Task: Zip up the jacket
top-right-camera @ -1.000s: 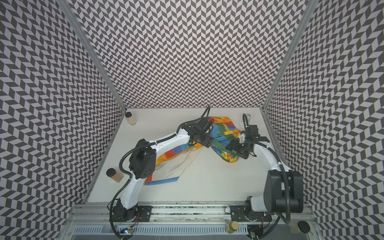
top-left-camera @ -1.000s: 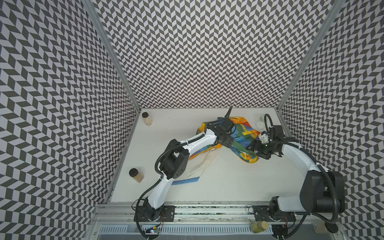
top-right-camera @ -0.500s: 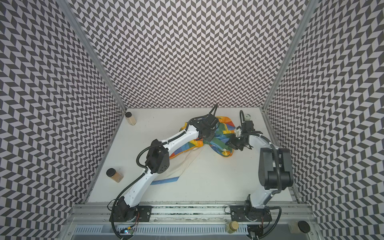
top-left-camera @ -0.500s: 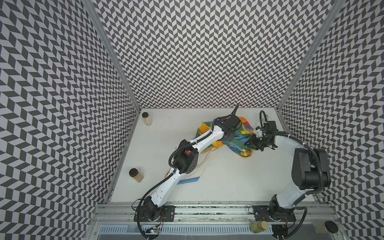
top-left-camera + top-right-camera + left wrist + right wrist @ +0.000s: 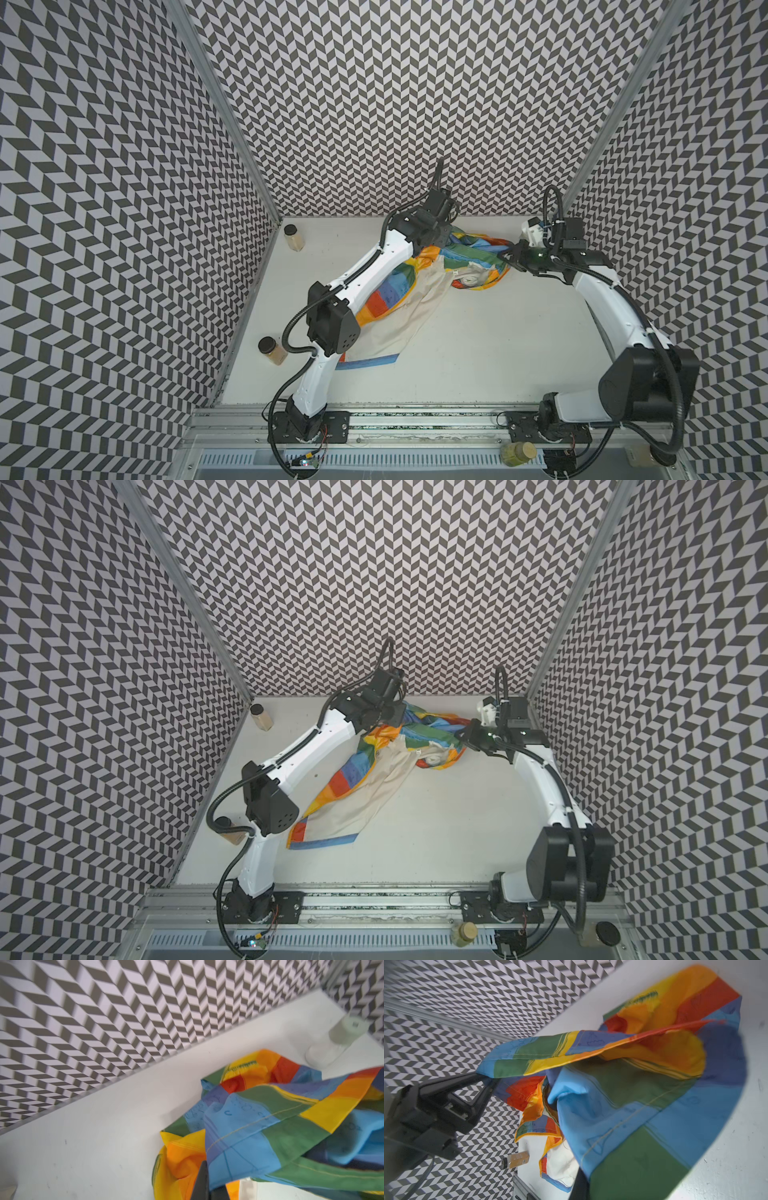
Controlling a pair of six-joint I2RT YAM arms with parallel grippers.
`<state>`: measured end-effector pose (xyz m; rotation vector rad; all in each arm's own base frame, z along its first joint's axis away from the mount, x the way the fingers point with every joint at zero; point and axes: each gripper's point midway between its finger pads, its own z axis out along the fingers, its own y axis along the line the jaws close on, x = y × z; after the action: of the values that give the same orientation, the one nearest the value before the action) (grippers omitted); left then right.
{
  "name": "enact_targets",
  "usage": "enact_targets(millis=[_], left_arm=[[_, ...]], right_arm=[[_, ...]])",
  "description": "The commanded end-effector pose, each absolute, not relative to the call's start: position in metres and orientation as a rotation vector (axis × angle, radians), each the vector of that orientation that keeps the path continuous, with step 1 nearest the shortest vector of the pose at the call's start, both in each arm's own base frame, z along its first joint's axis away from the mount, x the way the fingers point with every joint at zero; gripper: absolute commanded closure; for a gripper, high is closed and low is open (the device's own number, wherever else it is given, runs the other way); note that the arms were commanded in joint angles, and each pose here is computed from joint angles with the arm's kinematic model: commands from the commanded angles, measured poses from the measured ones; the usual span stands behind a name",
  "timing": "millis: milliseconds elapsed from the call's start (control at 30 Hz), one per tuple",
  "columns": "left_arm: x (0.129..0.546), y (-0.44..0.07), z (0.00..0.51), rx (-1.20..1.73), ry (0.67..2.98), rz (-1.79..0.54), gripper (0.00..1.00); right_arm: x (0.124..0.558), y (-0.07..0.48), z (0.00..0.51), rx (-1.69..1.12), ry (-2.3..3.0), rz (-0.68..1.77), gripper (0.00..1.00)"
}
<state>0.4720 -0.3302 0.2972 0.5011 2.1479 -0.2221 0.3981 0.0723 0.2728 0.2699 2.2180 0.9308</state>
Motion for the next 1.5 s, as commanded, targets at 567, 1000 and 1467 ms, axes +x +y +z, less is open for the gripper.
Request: enact_targets(millis=[567,1000,1467], left_arm=[[0.491,-0.180,0.455,-0.052,1.812,-0.135,1.00],[0.597,-0.099,0.285,-0.282,2.198,-0.020,1.00],[0.564,-0.091,0.287,-0.407,2.235,-0.364,0.28]], right_arm=[[0.385,0.122,0.523,-0.005,1.721,1.102,1.00],[0.533,0.195,0.327,0.149,2.270,0.930,0.77],[0.474,0.178,0.330,0.021,2.284,0.788,0.31]])
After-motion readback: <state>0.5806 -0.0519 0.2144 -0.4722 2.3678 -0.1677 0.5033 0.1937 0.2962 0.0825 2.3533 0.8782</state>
